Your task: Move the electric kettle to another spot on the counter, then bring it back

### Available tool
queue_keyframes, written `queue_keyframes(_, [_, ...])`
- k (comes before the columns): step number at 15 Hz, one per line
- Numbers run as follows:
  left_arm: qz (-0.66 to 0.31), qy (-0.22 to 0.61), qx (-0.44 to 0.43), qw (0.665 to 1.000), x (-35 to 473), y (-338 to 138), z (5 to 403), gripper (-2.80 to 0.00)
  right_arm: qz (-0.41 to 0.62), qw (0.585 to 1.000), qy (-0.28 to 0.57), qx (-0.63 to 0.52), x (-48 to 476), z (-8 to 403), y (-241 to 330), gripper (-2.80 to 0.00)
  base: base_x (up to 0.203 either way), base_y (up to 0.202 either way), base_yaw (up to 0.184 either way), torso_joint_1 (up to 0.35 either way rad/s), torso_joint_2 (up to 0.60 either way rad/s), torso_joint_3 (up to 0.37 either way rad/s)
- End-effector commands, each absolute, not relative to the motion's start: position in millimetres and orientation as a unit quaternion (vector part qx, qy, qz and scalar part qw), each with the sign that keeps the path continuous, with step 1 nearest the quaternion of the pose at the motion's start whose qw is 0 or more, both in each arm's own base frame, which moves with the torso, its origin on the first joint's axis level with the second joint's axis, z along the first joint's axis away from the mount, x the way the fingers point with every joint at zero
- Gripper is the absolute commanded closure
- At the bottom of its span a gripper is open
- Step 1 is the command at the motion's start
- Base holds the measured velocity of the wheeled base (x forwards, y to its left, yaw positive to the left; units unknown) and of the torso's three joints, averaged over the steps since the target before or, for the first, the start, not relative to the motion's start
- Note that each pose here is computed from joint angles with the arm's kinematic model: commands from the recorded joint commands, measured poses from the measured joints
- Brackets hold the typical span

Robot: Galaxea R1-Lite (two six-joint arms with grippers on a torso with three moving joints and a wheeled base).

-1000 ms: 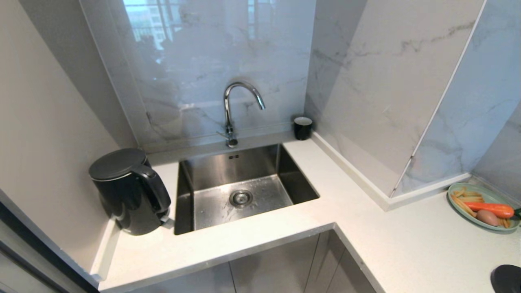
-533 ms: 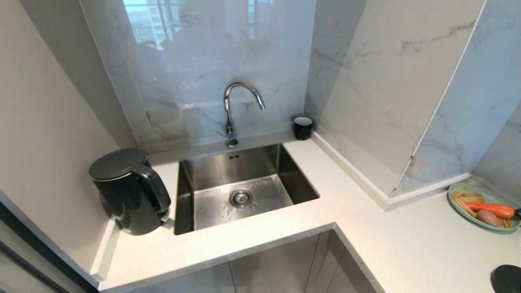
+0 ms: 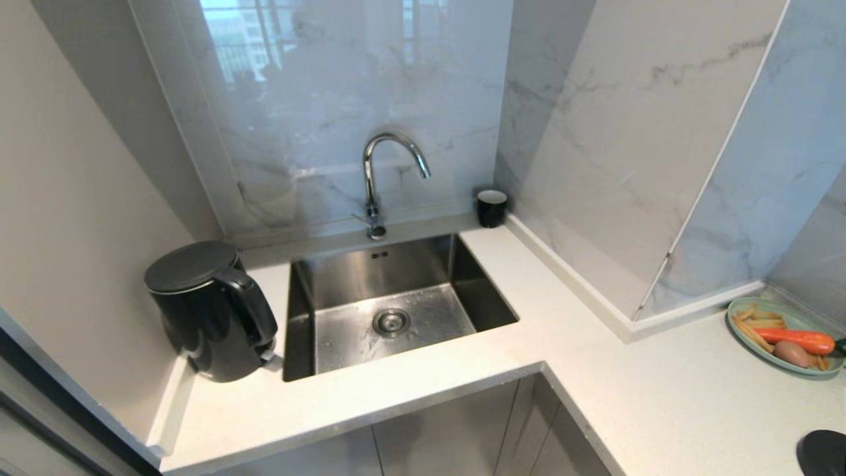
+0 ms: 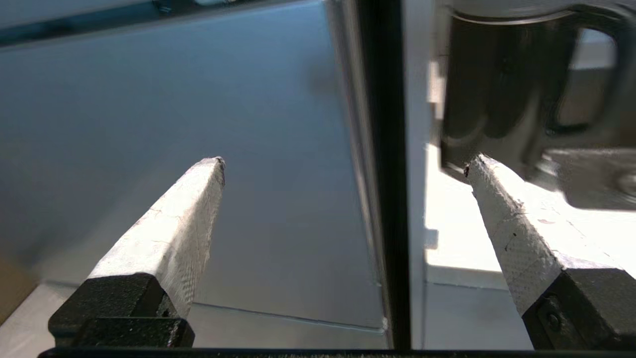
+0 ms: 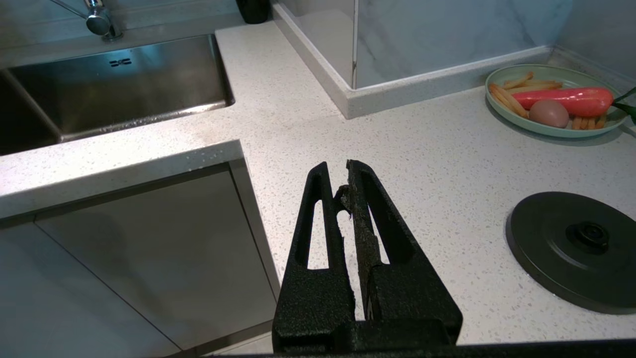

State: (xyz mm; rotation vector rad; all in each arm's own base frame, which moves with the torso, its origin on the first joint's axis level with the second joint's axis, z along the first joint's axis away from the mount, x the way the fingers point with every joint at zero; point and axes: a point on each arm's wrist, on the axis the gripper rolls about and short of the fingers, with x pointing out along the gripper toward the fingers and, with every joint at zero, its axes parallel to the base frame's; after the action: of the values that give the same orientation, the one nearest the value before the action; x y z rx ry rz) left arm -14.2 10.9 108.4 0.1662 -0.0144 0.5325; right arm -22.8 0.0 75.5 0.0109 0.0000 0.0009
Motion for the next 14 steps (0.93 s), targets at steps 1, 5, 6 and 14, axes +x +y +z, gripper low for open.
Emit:
queue_keyframes(1, [0.234,-0.044,0.074,0.968,-26.6,9.4,98.6,-2.80,0.001,1.000,0.000,0.005,-22.8,75.5,0.0,0.00,0.000,0.000,0.000,0.000,0.00,0.000])
queue_keyframes(5, [0.006,-0.008,0.060,0.998,-26.3,0.2,84.2,-2.80,0.001,1.000,0.000,0.005,-22.8,75.5,0.0,0.00,0.000,0.000,0.000,0.000,0.00,0.000])
queue_keyframes(6, [-0.007,0.008,0.055,0.998,-23.8,-0.3,75.9,-2.80,0.000,1.000,0.001,0.005,-22.7,75.5,0.0,0.00,0.000,0.000,0.000,0.000,0.00,0.000])
queue_keyframes(14, [-0.021,0.007,0.029,0.999,-23.7,-0.9,75.8,-2.80,0.000,1.000,0.000,0.005,-22.8,75.5,0.0,0.00,0.000,0.000,0.000,0.000,0.00,0.000])
